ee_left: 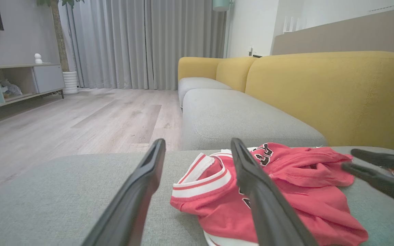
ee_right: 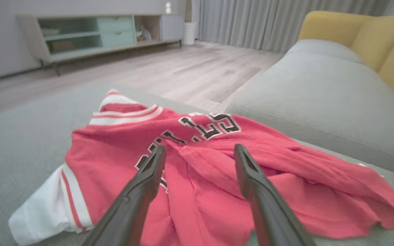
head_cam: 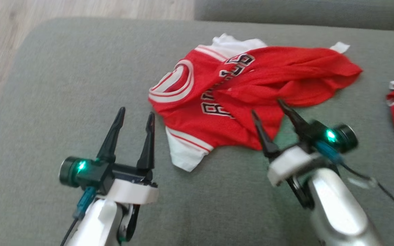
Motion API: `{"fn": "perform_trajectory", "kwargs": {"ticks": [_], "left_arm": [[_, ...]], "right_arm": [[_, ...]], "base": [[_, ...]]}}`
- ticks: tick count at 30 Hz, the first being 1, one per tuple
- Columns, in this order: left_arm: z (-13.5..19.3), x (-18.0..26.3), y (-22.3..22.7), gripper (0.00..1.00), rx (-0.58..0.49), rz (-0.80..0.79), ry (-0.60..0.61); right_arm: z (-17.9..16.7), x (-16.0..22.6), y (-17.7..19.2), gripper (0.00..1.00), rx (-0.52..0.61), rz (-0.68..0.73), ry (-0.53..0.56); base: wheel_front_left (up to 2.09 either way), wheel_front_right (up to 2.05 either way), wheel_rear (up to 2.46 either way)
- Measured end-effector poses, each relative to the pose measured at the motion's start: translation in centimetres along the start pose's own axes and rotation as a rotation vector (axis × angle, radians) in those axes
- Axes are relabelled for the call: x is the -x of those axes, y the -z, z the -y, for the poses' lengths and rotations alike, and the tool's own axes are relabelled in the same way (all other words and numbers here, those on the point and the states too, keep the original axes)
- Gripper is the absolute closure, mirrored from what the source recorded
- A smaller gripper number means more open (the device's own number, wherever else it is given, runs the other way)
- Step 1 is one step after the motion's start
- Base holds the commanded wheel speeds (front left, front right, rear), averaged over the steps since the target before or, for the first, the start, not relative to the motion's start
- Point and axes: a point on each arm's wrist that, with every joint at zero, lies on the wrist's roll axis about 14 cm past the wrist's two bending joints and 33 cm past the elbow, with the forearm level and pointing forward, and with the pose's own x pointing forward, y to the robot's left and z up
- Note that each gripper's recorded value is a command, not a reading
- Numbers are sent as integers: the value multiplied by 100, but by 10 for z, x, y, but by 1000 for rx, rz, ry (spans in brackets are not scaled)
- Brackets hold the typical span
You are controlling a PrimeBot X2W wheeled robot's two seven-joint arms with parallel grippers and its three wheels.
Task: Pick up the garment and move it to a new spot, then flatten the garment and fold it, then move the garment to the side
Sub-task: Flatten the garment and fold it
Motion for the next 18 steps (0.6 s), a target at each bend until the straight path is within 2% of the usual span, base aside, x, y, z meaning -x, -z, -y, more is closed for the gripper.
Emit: {"fn": "perform_trajectory", "kwargs": {"ticks": [4,9,18], "left_arm": [[-5,-4,8,0,17,-21,-19],[-11,-8,8,0,17,-19,-42],[-26,-13,10,0,18,-21,-86]], "right_arm": [[-15,-29,21,0,105,-105,-87],[-7,-58,44,0,198,-206,-121],[-8,-85,76,0,251,-300,-171]], "base": [[0,0,0],[0,0,0],[0,0,0]]}}
